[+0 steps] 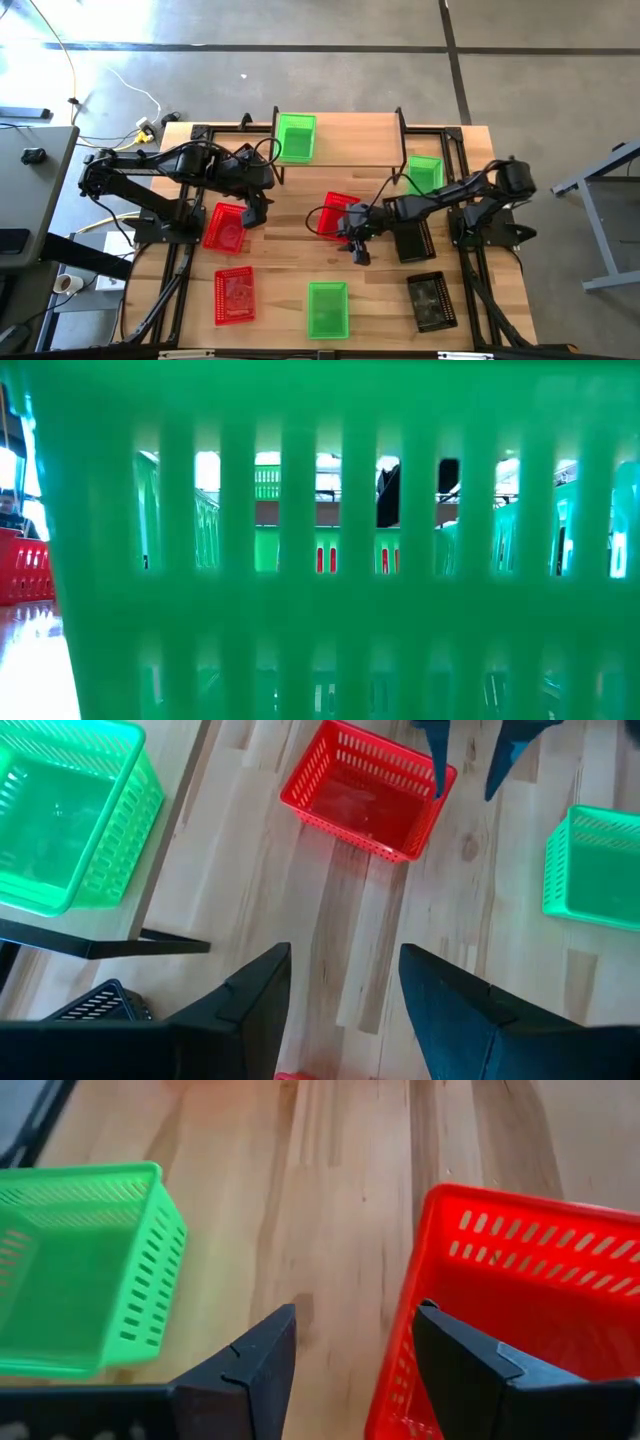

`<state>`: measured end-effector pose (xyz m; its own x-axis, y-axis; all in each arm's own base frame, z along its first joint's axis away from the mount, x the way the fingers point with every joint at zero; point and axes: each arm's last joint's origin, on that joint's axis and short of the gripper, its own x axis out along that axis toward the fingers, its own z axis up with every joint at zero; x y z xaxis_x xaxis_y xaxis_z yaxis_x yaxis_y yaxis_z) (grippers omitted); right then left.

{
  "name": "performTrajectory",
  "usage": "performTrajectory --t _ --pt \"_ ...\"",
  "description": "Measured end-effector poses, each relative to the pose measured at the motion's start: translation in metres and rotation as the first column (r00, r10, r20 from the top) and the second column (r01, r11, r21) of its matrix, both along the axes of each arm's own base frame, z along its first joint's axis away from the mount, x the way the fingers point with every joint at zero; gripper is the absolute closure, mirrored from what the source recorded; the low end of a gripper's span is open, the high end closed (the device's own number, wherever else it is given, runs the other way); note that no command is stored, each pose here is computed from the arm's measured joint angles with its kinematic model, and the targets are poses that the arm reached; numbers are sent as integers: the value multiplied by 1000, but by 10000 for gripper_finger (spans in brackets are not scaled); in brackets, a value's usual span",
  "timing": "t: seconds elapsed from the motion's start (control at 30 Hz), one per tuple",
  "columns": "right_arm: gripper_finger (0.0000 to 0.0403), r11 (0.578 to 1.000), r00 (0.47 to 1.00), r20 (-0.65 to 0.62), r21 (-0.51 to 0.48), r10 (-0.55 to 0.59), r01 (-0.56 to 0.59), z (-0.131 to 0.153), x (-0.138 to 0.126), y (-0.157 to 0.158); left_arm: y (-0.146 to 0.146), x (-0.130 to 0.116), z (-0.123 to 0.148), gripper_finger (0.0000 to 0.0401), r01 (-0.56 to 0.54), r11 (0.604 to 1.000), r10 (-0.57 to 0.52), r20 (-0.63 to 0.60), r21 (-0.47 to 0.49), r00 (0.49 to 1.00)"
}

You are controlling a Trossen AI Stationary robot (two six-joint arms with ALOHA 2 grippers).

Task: Stack baskets on shelf by color
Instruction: Put the top right red bin on the shelf

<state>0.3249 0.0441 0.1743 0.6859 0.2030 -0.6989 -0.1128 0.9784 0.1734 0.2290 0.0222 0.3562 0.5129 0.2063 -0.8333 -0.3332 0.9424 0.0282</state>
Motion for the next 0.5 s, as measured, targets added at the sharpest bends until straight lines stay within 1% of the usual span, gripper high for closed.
performTrajectory --t 0.27,0.33,0.4,0.5 --pt "218 999 998 -61 -3 -34 34 -18 4 0 0 0 0 222 0 1000 0 0 0 1000" --pt "222 998 995 -74 -5 -60 60 -22 4 -1 0 0 0 222 0 1000 0 0 0 1000" --pt "235 998 995 -79 -4 -68 68 -22 4 -1 0 0 0 222 0 1000 0 0 0 1000" --pt "276 996 993 -83 8 -84 85 -22 4 -1 0 0 0 222 0 1000 0 0 0 1000"
